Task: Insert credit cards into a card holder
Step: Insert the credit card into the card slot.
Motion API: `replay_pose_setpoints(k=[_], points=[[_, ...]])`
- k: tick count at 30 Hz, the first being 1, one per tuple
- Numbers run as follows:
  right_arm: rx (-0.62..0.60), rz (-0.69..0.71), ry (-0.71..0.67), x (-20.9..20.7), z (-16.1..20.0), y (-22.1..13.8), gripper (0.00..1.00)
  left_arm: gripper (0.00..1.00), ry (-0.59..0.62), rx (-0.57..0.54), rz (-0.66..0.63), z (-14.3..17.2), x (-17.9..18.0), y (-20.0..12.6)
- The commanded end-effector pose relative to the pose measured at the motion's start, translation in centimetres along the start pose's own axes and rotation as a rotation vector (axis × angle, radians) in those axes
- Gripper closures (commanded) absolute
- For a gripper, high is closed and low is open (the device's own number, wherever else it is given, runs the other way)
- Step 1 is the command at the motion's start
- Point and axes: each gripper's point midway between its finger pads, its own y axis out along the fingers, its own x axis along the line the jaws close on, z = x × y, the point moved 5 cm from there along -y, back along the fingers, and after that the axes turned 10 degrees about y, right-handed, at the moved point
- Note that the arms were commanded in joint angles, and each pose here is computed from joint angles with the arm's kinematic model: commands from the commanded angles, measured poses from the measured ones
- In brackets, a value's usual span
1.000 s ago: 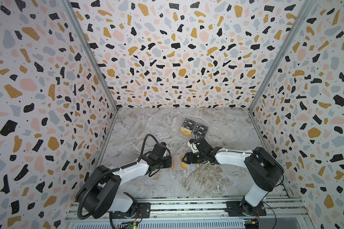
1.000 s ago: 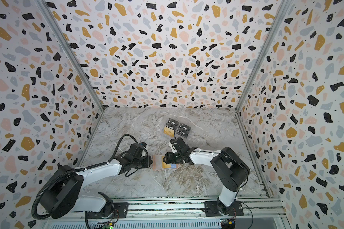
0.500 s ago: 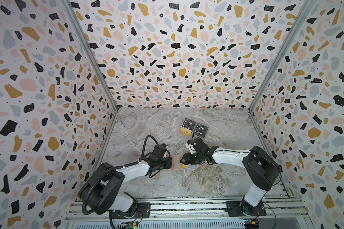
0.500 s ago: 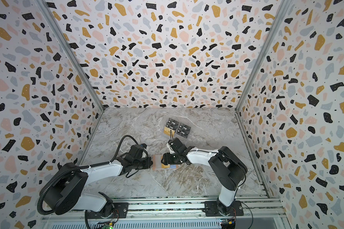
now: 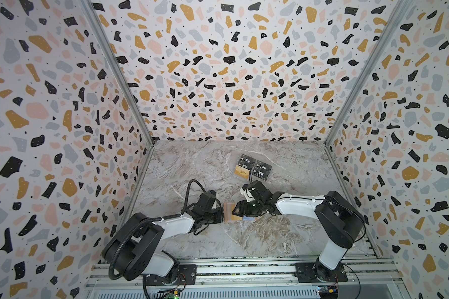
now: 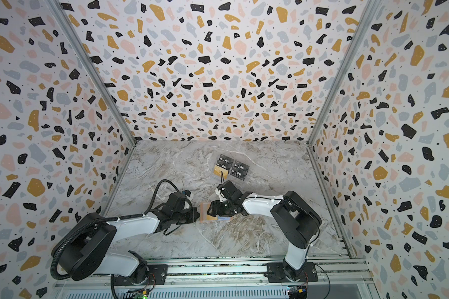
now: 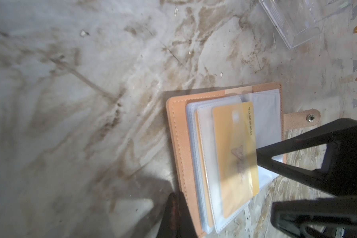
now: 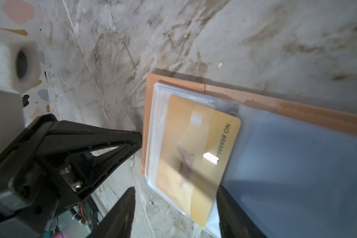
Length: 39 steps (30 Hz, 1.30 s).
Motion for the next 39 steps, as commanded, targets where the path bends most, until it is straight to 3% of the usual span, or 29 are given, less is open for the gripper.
replay_pose_setpoints(k=[1,15,25,32,36,39], points=[[0.007,-0.037,-0.013,1.8,-0.2,0.5,0.37,1.00,0.003,-0.011,0.021,0.0,-0.2,-0.2],[0.059,-0.081,-0.035,3.8,1.3,0.6,0.37,1.00,0.022,0.012,0.040,0.6,-0.6,-1.2],[0.003,-0.074,-0.041,3.0,0.5,-2.1,0.36,1.00,0.039,0.043,-0.049,-0.2,-0.2,-1.9],[-0.029,-0.047,-0.108,1.8,-1.0,-3.8,0.38,0.92,0.065,0.127,-0.117,0.0,0.0,-3.0],[-0.080,-0.062,-0.176,2.3,-2.9,-4.9,0.47,0.87,0.097,0.038,-0.311,-3.0,0.6,-5.9],[-0.127,-0.049,-0.210,2.3,-4.2,-5.3,0.50,0.80,0.122,-0.031,-0.299,-6.2,-0.9,-6.7]])
